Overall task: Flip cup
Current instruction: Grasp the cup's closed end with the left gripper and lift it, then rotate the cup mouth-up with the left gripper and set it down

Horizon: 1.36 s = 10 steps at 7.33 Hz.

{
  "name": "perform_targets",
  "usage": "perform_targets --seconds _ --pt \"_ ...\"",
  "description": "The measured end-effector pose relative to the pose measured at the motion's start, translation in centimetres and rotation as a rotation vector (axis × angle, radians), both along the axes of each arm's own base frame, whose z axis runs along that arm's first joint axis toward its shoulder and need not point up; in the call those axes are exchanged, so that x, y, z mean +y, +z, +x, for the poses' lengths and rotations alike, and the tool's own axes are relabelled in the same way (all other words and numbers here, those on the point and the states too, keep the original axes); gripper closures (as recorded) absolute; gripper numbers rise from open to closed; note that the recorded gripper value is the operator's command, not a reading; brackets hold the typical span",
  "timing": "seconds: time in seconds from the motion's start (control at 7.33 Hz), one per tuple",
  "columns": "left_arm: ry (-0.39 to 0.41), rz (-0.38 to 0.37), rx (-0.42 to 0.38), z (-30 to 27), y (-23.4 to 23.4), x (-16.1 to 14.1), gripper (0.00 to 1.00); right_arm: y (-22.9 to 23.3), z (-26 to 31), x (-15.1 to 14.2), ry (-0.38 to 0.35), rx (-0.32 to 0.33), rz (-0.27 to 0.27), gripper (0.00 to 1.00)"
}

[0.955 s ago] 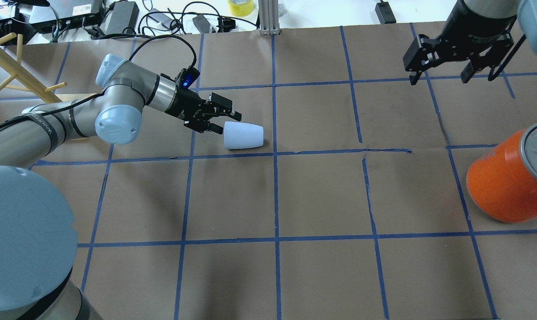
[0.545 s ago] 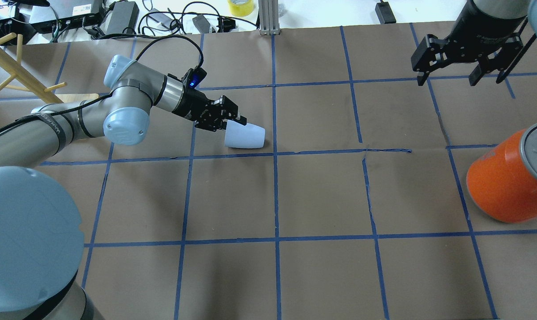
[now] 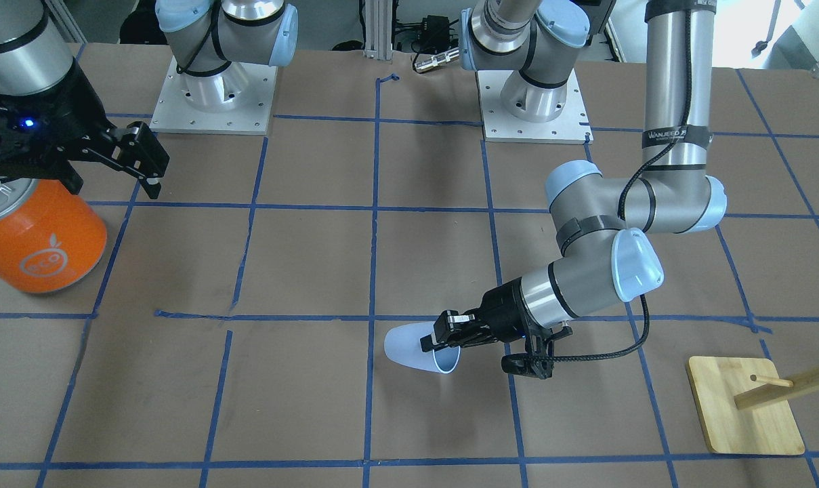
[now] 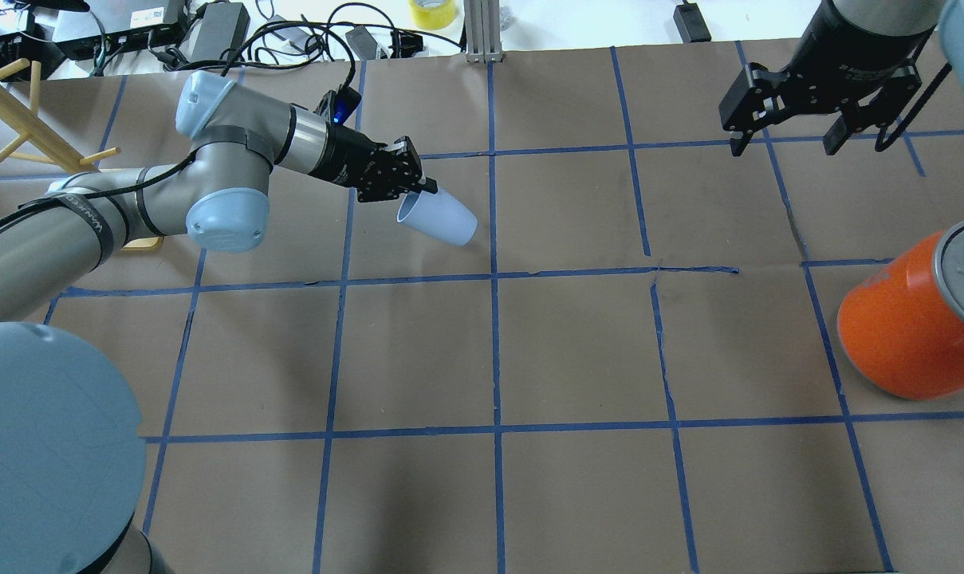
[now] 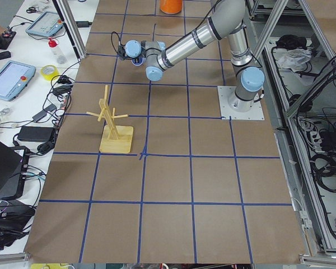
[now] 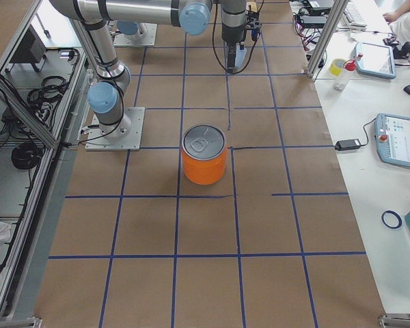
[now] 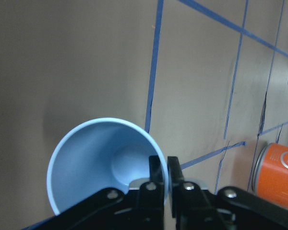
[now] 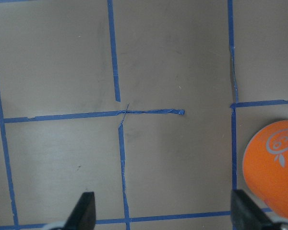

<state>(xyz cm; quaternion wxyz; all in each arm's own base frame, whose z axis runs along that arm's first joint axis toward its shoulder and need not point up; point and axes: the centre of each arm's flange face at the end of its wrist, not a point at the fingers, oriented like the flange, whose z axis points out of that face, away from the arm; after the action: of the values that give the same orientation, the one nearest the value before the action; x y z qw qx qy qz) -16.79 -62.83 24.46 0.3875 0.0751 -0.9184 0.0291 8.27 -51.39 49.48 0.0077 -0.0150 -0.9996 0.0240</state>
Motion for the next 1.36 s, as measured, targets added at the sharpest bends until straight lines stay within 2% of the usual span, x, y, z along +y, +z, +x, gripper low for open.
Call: perform_targets --seconds 0.14,0.27,0.41,0.55,0.82,0.95,1.09,1.36 --pt "0.023 -0.027 -0.032 0.1 2.3 -0.6 1.0 0.2 1.1 0.3 0.022 0.0 -0.004 0.0" --pt "0.052 -0.064 -0.108 0.9 5.0 -1.7 1.0 0.4 1.8 0.6 0.036 0.0 -0.01 0.0" --pt "0.069 -0.106 -0.227 2.1 7.3 -2.9 1.0 0.6 2.2 0.7 0.043 -0.007 -0.014 0.0" --pt "0.054 -0.138 -0.361 3.4 8.8 -3.8 1.0 0.6 2.5 0.7 0.045 -0.019 -0.016 0.0" --pt "-0.072 -0.173 -0.648 6.0 9.4 -4.7 1.0 0.6 3.2 0.8 0.056 -0.046 -0.017 0.0" --pt "-0.112 -0.176 -0.749 7.0 9.2 -5.1 1.0 0.6 3.7 0.9 0.064 -0.061 -0.017 0.0" --pt "-0.141 -0.168 -0.822 7.8 8.7 -5.2 1.0 0.5 4.0 0.9 0.067 -0.068 -0.015 0.0" --pt "-0.162 -0.139 -0.878 8.8 6.6 -5.5 1.0 -0.3 4.0 1.2 0.068 -0.067 0.002 0.0"
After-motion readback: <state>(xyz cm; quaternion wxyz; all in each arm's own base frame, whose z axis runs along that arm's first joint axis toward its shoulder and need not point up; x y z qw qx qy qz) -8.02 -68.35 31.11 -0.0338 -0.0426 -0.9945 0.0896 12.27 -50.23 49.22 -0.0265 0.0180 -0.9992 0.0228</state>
